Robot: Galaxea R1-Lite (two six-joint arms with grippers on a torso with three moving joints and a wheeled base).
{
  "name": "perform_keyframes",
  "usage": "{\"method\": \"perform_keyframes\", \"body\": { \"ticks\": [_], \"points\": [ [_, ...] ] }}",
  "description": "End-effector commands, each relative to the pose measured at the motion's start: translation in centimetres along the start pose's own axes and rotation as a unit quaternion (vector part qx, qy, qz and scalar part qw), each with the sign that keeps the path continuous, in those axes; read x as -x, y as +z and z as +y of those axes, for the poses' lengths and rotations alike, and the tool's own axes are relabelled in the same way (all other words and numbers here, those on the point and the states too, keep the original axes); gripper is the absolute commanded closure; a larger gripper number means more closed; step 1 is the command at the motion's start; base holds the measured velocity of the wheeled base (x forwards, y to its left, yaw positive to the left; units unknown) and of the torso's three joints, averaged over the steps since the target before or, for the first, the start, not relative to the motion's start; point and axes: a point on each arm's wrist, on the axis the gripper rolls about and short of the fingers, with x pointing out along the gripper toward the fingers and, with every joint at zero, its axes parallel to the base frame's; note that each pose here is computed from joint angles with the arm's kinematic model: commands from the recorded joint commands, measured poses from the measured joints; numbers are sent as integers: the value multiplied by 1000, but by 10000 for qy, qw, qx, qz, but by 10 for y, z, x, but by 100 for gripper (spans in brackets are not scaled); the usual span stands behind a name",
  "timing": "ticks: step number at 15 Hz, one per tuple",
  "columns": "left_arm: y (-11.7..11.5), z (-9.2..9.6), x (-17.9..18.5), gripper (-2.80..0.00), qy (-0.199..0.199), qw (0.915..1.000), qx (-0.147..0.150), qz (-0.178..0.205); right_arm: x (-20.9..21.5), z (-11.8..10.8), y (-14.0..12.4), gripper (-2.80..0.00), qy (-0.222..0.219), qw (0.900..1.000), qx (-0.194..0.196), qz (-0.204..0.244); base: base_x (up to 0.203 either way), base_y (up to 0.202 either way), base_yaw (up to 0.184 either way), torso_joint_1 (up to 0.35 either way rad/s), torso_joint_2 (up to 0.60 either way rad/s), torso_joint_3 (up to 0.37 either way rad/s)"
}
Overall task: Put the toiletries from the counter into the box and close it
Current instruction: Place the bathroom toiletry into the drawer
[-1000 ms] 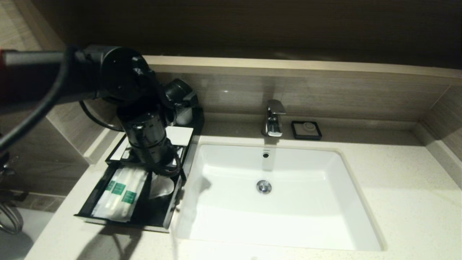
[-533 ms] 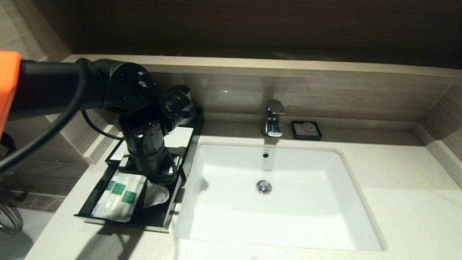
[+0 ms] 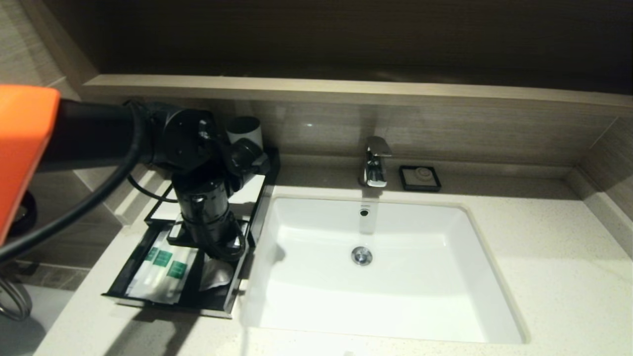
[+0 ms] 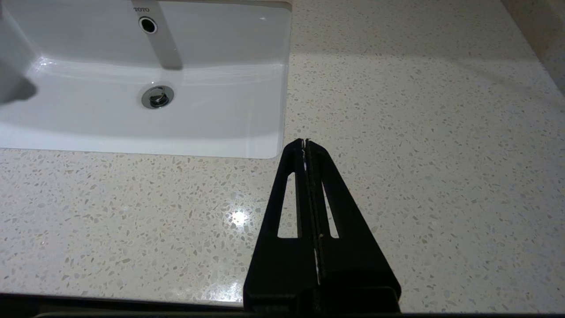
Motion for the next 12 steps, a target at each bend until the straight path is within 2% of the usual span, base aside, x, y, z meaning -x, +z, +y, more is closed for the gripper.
{"method": "perform_keyframes", "body": {
  "ticks": [1,4,12],
  "points": [
    [1,-1,-7,0,53,10000,5,79,0,0,0,0,1,10000,1,3,0,0,0,0,0,0],
    [3,-3,-14,0,69,9999,-2,127,0,0,0,0,1,10000,1,-5,0,0,0,0,0,0],
    [16,-6,-29,0,-8,9999,133,-68,0,0,0,0,1,10000,1,-2,0,0,0,0,0,0]
  ]
}}
